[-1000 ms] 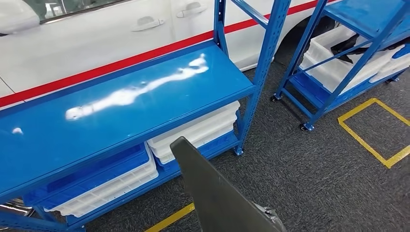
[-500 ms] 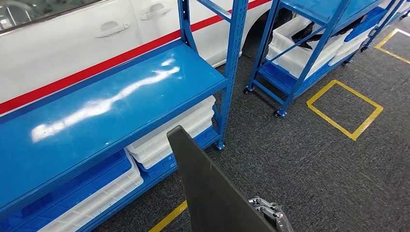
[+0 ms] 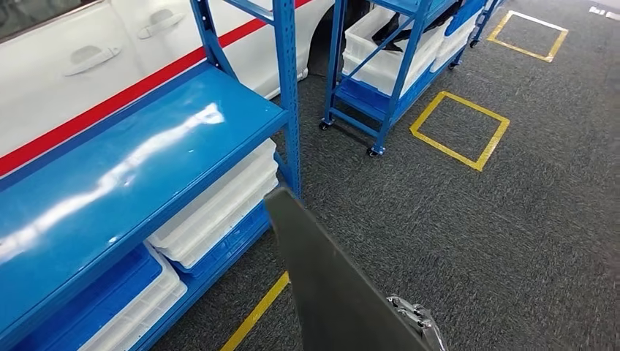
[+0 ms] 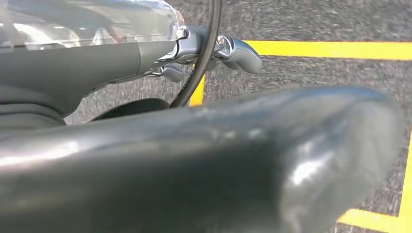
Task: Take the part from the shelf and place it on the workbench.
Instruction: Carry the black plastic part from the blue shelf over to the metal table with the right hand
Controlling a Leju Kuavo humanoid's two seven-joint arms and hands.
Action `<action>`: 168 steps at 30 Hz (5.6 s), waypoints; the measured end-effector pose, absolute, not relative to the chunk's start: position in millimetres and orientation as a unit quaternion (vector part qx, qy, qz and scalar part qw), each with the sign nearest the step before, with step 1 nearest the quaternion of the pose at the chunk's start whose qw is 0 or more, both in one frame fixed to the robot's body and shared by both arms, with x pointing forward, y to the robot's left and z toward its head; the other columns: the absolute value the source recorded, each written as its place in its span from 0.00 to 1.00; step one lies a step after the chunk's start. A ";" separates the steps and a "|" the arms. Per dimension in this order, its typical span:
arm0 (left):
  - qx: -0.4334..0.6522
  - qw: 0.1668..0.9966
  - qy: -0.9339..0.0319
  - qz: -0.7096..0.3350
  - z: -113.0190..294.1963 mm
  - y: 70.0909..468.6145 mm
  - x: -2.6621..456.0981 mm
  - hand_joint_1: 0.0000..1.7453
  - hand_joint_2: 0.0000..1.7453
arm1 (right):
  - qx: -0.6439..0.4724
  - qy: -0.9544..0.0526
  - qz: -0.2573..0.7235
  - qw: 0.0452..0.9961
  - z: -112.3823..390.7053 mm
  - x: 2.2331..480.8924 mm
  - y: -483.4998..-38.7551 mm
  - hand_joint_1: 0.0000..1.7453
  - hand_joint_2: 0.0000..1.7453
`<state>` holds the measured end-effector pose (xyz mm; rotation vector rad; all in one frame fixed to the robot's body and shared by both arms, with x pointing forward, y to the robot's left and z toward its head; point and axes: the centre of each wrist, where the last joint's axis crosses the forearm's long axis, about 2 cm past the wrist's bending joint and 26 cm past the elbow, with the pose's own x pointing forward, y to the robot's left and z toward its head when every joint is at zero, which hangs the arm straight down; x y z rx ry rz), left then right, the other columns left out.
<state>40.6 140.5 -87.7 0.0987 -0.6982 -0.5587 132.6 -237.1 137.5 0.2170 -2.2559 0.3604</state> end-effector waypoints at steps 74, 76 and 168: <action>-0.049 0.829 -0.373 -0.413 -79.3 120.2 57.9 0.00 0.00 | 0.019 -0.896 0.127 0.424 122.5 110.8 -230.8 1.00 1.00; -0.040 0.844 -0.355 -0.401 -79.9 121.4 58.0 0.00 0.00 | 0.015 -0.895 0.123 0.427 122.1 109.4 -229.8 1.00 1.00; 0.046 0.918 -0.379 -0.107 -97.4 325.6 113.2 0.00 0.00 | 0.071 -0.866 0.236 0.434 113.0 126.0 -214.2 1.00 1.00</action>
